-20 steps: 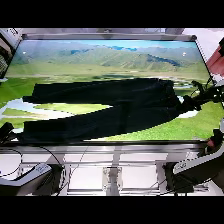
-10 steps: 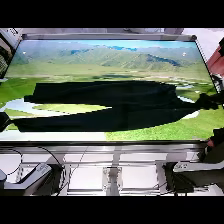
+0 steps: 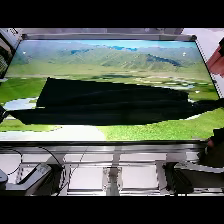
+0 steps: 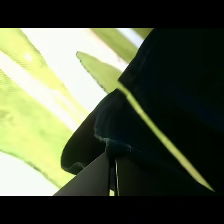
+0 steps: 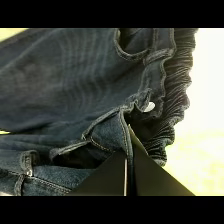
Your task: Fold the clothes and pants, and hang the long-sleeved shirts on hangers.
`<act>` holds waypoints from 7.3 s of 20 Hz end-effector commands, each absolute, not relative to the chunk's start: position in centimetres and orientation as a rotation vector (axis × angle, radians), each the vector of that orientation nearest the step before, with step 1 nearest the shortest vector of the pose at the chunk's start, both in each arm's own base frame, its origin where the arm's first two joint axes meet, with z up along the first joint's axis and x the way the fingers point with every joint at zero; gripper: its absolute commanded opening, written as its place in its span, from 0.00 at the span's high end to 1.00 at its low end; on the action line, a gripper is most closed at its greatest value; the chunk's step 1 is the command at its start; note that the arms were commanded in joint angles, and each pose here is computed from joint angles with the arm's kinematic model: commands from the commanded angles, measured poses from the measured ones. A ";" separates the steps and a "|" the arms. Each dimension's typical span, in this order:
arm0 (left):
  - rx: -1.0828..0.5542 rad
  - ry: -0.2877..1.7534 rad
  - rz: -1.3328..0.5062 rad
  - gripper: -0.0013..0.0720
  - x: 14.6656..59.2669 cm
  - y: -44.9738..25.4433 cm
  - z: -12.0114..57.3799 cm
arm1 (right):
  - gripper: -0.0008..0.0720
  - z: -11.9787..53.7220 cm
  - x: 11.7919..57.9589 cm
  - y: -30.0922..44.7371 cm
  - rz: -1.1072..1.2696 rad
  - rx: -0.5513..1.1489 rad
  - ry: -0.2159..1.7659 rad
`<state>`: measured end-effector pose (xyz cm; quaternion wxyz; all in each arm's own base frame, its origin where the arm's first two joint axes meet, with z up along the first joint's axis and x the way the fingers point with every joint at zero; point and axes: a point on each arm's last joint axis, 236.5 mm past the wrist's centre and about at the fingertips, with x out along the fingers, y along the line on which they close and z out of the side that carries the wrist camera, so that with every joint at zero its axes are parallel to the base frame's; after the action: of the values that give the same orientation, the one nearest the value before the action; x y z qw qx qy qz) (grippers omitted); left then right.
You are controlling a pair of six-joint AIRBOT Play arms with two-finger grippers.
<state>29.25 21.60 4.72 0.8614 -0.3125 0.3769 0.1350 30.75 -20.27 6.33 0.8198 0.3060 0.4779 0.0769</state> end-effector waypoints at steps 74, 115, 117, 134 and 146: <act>-0.443 1.037 0.101 0.95 57.0 5.7 -0.6 | 0.95 -2.1 38.8 -33.6 -0.647 0.791 0.967; -0.518 1.619 -0.195 0.16 45.3 3.4 -9.0 | 0.20 5.1 46.8 -7.2 0.220 0.395 1.293; -0.511 1.640 -0.208 0.17 45.2 2.5 -9.9 | 0.24 5.1 46.8 -7.3 0.216 0.394 1.294; -0.233 1.618 0.122 0.95 38.9 14.5 1.1 | 0.24 4.9 45.4 -6.7 0.214 0.419 1.361; -0.067 1.425 -0.106 0.95 40.0 3.2 9.8 | 0.24 4.8 45.9 0.3 0.341 0.313 1.395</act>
<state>39.57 8.08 8.88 0.7498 -0.0566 0.6593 0.0027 45.94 -0.96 4.80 0.7442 0.1521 0.6340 0.1452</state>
